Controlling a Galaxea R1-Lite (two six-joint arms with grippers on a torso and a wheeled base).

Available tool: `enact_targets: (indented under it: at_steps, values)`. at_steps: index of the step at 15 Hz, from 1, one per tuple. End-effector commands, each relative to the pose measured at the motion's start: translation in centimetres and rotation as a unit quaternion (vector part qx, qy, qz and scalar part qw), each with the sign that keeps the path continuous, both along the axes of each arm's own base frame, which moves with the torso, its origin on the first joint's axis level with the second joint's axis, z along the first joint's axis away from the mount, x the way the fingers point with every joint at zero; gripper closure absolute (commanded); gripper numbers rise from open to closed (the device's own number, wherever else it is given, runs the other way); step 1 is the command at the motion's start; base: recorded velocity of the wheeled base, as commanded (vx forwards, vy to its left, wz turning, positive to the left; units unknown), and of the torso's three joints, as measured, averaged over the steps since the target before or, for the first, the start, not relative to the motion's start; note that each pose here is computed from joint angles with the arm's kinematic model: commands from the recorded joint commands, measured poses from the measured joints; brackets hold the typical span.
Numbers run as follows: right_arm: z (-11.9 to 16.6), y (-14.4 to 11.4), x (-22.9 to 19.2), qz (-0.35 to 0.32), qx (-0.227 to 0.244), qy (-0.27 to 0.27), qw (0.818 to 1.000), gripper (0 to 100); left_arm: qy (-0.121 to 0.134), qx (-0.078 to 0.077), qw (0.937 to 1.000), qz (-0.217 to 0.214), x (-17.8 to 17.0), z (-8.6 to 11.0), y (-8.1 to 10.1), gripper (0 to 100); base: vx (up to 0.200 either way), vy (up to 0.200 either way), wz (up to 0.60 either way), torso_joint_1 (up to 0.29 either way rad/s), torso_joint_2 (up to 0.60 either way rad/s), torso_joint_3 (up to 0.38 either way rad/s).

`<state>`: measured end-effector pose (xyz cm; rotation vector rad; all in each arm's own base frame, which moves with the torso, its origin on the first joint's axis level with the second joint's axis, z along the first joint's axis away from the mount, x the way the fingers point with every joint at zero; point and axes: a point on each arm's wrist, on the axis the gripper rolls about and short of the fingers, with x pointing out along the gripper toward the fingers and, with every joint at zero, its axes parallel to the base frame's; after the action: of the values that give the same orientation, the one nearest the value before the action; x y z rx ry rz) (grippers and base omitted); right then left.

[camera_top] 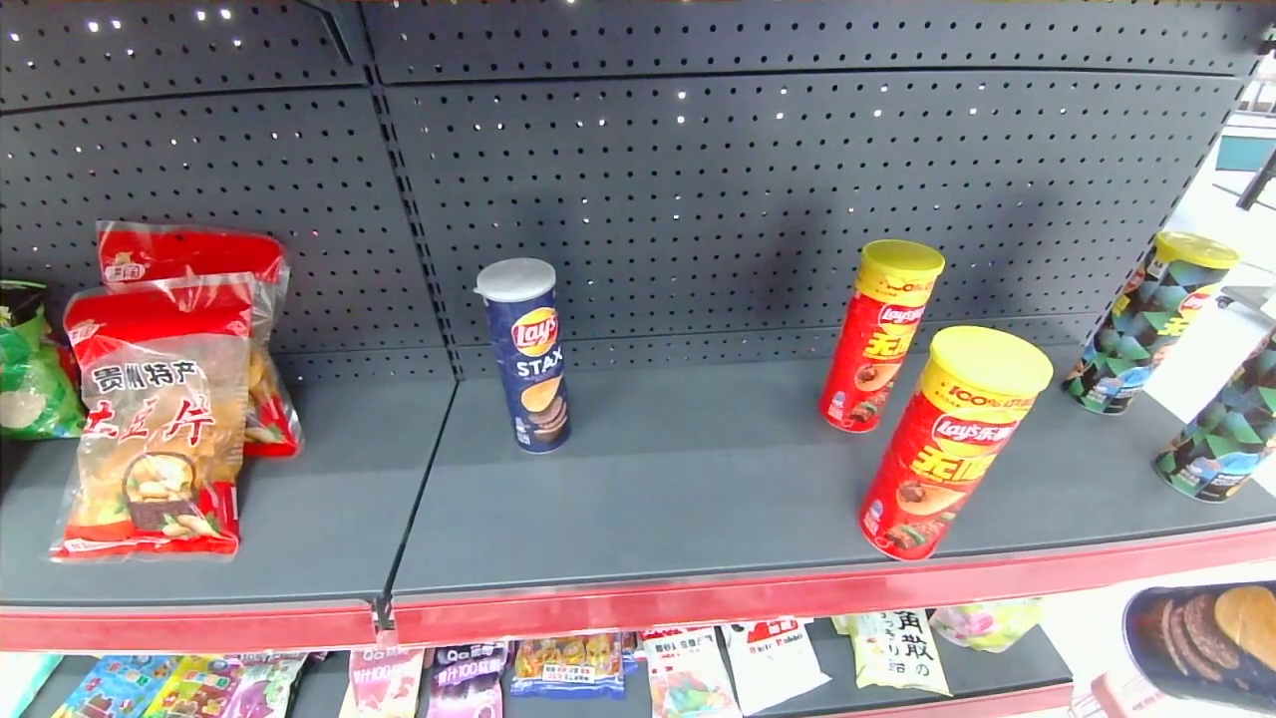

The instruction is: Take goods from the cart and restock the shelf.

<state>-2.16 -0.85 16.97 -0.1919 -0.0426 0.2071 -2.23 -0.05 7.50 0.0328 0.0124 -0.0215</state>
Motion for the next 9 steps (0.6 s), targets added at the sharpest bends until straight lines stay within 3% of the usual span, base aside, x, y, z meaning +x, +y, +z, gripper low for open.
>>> enact_targets:
  at_steps: [1,3,4,5,6,7,8,9]
  values:
    - [0.0,-0.3,-0.9,-0.001,0.008,-0.027,1.000,100,0.012,0.000,0.9999,-0.002,0.2,0.1,0.0,0,0.000,0.000,0.00,0.000,0.00,0.000]
    - [0.0,-0.4,-1.4,-0.022,0.013,-0.043,0.999,100,0.025,0.003,0.9997,-0.002,0.4,0.1,0.0,0,0.000,0.000,0.00,0.000,0.00,0.000]
    - [0.0,-0.4,-1.4,-0.029,0.014,-0.042,0.999,100,0.009,0.002,0.9999,-0.013,0.2,1.6,0.0,0,0.000,0.000,0.00,0.000,0.00,0.000]
    - [0.0,-0.4,-1.4,-0.027,0.015,-0.041,0.999,100,0.018,-0.023,0.9989,-0.036,1.5,7.5,-0.1,0,0.000,0.000,0.00,0.000,0.00,0.000]
    - [0.0,-0.4,-1.3,-0.027,0.014,-0.039,0.999,100,0.030,-0.060,0.9969,-0.041,3.3,11.3,-0.2,0,0.000,0.000,0.00,0.000,0.00,0.000]
    - [-0.1,-0.4,-1.3,-0.027,0.014,-0.038,0.999,100,0.052,-0.075,0.9944,-0.053,6.5,15.1,-0.3,0,0.000,0.000,0.00,0.000,0.00,0.000]
    - [0.0,-0.4,-1.2,-0.027,0.013,-0.037,0.999,100,0.073,-0.052,0.9923,-0.085,10.0,15.8,-0.8,0,0.000,0.000,0.00,0.000,0.00,0.000]
    - [0.0,-0.3,-1.2,-0.029,0.013,-0.034,0.999,100,0.071,-0.019,0.9904,-0.117,12.5,15.5,-1.2,0,0.000,0.000,0.00,0.000,0.00,0.000]
